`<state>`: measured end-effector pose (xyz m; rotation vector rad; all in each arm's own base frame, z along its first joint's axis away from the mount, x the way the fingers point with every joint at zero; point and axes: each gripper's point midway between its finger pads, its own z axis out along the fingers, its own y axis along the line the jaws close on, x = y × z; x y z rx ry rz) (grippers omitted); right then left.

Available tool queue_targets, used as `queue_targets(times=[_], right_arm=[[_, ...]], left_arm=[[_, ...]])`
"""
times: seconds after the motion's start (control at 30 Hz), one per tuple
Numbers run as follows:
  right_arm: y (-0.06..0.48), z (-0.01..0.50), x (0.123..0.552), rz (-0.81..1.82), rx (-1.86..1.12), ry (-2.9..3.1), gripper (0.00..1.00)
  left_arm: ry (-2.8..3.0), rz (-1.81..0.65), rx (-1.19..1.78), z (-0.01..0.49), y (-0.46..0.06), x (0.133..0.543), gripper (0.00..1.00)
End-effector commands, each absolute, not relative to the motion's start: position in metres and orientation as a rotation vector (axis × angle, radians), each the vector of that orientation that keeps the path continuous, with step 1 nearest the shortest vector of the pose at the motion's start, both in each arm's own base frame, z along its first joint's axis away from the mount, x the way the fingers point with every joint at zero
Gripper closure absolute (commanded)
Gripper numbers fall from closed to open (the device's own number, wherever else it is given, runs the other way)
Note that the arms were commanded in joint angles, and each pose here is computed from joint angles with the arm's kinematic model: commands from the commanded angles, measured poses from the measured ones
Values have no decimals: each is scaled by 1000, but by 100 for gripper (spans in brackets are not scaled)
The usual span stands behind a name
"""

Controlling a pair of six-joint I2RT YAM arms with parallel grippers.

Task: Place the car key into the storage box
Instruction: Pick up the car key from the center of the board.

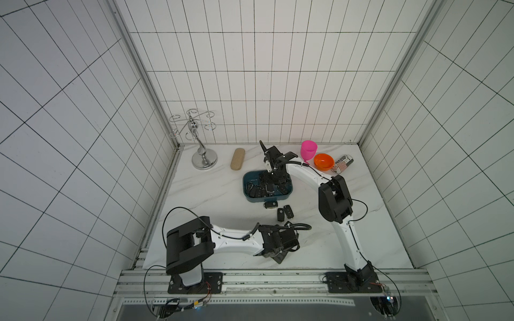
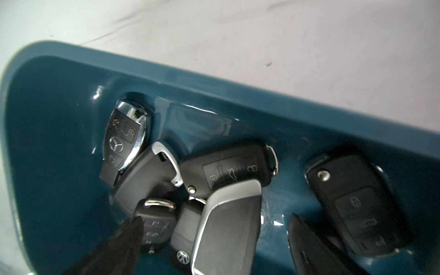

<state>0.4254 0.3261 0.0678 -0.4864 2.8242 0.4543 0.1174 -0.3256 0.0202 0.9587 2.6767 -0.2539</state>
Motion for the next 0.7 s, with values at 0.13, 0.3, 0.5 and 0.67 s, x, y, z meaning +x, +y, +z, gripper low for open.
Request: queue_targets(times=[0.13,0.3,0.5,0.67], right_arm=[[324,101,425,497,-486,2762,1],[312,122,426,482,-450,2703,1],[264,151,420,404,-320,2647,1],[228,150,399,325,-243,2652,1]], left_arm=[[2711,-284,926,25,-314,109,94],[2694,-255,893,41,-304,113,99],[2649,-281,733,95,-286,145,99],[2617,-360,539,143,-265,203,97]])
